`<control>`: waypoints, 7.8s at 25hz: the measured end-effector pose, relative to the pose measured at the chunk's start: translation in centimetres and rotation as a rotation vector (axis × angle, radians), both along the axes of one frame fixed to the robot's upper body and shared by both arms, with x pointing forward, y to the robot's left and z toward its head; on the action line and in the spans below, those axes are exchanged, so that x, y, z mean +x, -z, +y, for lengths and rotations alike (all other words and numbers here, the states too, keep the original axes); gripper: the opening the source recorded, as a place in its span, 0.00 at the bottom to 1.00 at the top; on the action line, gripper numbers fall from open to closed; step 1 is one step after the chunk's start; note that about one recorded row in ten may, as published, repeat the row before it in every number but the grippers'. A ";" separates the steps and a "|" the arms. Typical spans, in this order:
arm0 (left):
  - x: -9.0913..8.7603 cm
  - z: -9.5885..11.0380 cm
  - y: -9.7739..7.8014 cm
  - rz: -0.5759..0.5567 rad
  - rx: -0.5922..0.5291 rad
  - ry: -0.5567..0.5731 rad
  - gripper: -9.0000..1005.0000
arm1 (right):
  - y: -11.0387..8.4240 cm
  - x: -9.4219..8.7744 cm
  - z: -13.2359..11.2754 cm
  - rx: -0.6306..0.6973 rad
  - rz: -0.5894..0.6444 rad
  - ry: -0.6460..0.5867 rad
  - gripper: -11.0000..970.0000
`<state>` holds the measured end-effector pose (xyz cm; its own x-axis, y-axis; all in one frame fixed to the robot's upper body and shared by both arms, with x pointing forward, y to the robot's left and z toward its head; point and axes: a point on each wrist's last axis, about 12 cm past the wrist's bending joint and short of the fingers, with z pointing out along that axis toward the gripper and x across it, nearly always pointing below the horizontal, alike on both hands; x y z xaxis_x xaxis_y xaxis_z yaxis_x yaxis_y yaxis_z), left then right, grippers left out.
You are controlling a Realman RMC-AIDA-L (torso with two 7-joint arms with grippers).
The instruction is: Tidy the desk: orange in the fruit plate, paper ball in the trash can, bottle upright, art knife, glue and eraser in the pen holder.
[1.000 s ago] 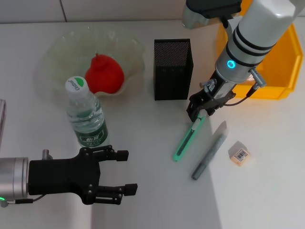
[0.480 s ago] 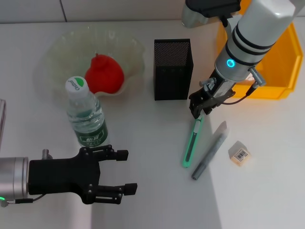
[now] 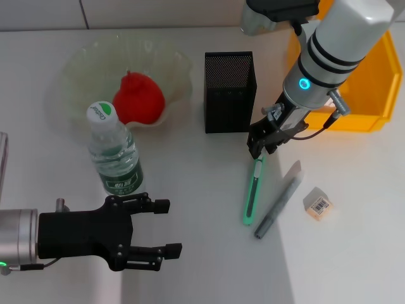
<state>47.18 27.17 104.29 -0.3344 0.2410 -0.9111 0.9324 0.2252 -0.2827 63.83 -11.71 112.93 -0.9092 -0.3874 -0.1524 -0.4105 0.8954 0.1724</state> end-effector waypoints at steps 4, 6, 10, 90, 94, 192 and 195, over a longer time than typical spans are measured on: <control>0.0 0.1 0.0 0.000 0.002 0.000 0.86 | 0.2 -0.2 -0.3 0.026 0.026 0.026 0.31; 0.0 0.1 0.0 -0.001 0.003 0.000 0.86 | 0.3 -0.3 -0.6 0.049 0.036 0.048 0.30; 0.0 0.1 0.0 -0.006 0.004 0.002 0.86 | 0.5 -0.4 -1.0 0.063 0.042 0.064 0.31; -0.2 0.0 0.5 -0.018 0.016 -0.003 0.86 | 1.0 -0.6 -0.7 0.042 0.031 0.040 0.19; -0.2 0.0 0.5 -0.017 0.016 -0.004 0.86 | 0.9 -0.5 -0.7 0.045 0.023 0.035 0.19; 0.1 -1.5 0.0 0.131 -0.136 -0.055 0.86 | -6.0 -7.1 -11.4 0.020 -0.175 -1.274 0.68; 0.1 -1.5 0.1 0.133 -0.132 -0.066 0.86 | -5.6 -6.7 -10.9 0.009 -0.172 -1.323 0.68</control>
